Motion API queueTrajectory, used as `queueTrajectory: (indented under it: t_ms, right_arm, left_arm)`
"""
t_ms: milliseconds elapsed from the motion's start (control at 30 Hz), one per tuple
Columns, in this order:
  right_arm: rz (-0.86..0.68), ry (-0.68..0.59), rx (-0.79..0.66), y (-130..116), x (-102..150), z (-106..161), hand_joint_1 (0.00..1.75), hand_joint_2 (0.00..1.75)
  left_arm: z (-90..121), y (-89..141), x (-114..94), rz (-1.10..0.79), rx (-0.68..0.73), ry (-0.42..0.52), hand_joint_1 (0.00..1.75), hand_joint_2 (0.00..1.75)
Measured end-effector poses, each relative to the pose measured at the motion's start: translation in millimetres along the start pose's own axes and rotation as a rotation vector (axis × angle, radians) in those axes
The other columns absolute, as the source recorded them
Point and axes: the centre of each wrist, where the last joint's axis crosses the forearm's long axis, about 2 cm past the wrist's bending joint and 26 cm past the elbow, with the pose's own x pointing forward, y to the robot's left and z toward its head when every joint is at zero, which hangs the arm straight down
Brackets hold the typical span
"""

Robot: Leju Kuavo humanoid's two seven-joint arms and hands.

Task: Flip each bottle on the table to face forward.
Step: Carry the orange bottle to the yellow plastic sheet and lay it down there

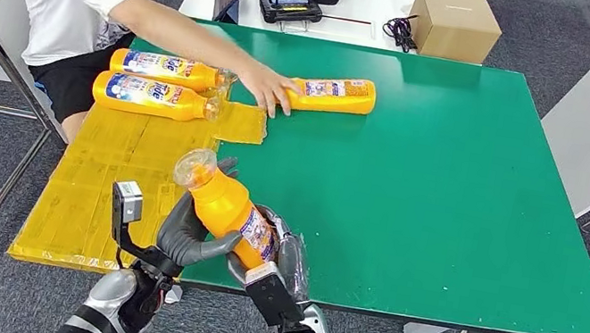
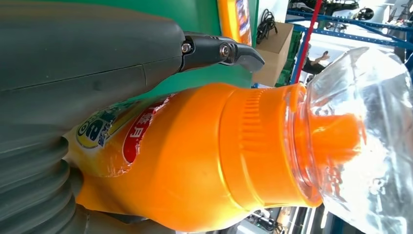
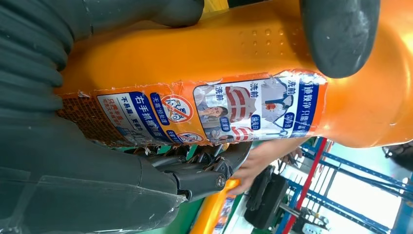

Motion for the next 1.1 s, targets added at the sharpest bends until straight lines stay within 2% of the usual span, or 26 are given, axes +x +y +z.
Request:
queueTrajectory:
  t_ms: [367,400,433,500,533,567,600,1100]
  right_arm:
    - [-0.014,0.003,0.044,3,-1,0,1.75,1.75]
    - [-0.011,0.001,0.056,4,-1,0,1.75,1.75]
    - [-0.008,-0.002,0.067,6,-1,0,1.75,1.75]
    - [-0.001,-0.005,0.085,8,-1,-1,1.75,1.75]
    - [0.001,-0.006,0.094,9,-2,-2,1.75,1.75]
    - [0.005,-0.007,0.103,11,-2,-2,1.75,1.75]
    - [0.007,-0.007,0.111,12,-2,-3,1.75,1.75]
    - [0.04,0.017,0.185,22,-8,-6,1.75,1.75]
  left_arm:
    - [1,-1,-1,-0.007,-0.029,0.005,0.03,1.75]
    - [1,-1,-1,-0.006,-0.036,0.006,0.15,1.75]
    - [1,-2,-1,-0.005,-0.042,0.006,0.35,1.75]
    - [1,-2,-1,-0.006,-0.052,0.008,1.12,1.75]
    - [1,-2,-1,-0.006,-0.057,0.008,1.43,1.75]
    - [1,-2,-1,-0.007,-0.062,0.009,1.67,1.75]
    - [0,-2,-1,-0.008,-0.068,0.01,1.73,1.75]
    - [3,9,-2,-0.018,-0.071,0.026,1.75,1.75]
